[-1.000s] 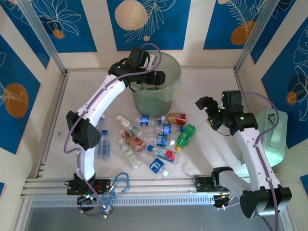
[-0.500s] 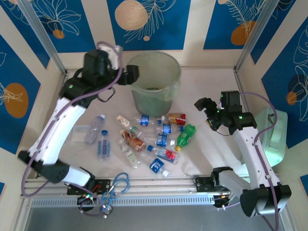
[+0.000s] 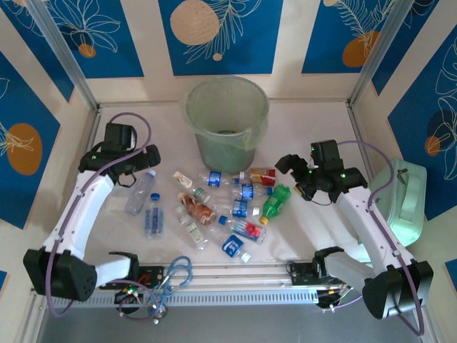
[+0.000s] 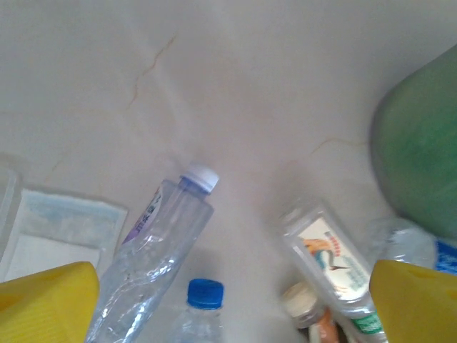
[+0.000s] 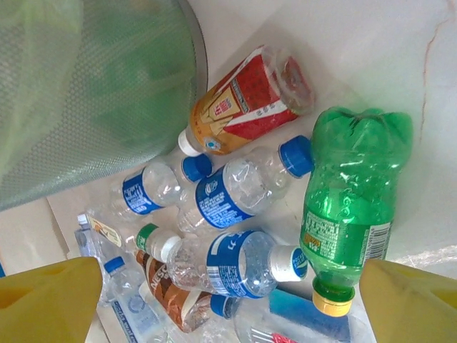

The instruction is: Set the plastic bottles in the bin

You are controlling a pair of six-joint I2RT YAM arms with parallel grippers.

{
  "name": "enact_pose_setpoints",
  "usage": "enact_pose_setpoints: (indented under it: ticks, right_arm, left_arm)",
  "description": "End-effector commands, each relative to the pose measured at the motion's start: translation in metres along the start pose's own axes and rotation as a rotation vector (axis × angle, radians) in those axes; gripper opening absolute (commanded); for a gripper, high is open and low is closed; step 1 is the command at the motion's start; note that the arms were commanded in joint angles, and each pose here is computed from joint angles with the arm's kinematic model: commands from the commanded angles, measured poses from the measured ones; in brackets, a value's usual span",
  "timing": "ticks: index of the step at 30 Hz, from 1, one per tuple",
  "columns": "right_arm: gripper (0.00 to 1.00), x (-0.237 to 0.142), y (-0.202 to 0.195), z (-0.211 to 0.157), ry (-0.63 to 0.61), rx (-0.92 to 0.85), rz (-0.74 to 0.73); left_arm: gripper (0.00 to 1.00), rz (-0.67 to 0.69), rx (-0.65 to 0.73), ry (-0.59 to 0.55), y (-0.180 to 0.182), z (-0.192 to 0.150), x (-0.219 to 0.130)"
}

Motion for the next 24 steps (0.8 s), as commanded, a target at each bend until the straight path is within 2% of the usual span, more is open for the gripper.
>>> enact_pose_setpoints:
  ticks: [1, 6, 13, 20, 24]
  right_arm:
    - [0.93, 0.007, 0.002, -0.005, 0.010, 0.004, 0.003]
    - [0.93, 0.015, 0.006, -0.011, 0.030, -0.006, -0.006]
    - [0.92, 0.021, 0.009, -0.013, 0.043, -0.017, -0.001]
    - [0.89, 0.021, 0.010, -0.014, 0.046, -0.017, 0.003]
    - [0.87, 0.019, 0.010, -0.015, 0.040, -0.022, 0.003]
  left_arm:
    - [0.96, 0.031, 0.026, 0.087, 0.003, -0.005, 0.026]
    - [1.00, 0.100, 0.055, 0.211, 0.006, -0.016, 0.065]
    - [1.00, 0.172, 0.085, 0.222, 0.010, -0.012, 0.091]
    - [0.96, 0.221, 0.116, 0.321, 0.014, -0.006, 0.131]
    - [0.93, 0.237, 0.141, 0.340, 0.017, -0.003, 0.141]
Point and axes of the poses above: each hand's point on the last joint's axis, 136 mm out from that joint toward the fingers, its own x axis out along the fingers, its own y axis along the line the jaws close on, z = x × y, the point moved 10 cm from there along -x, back along the fingers
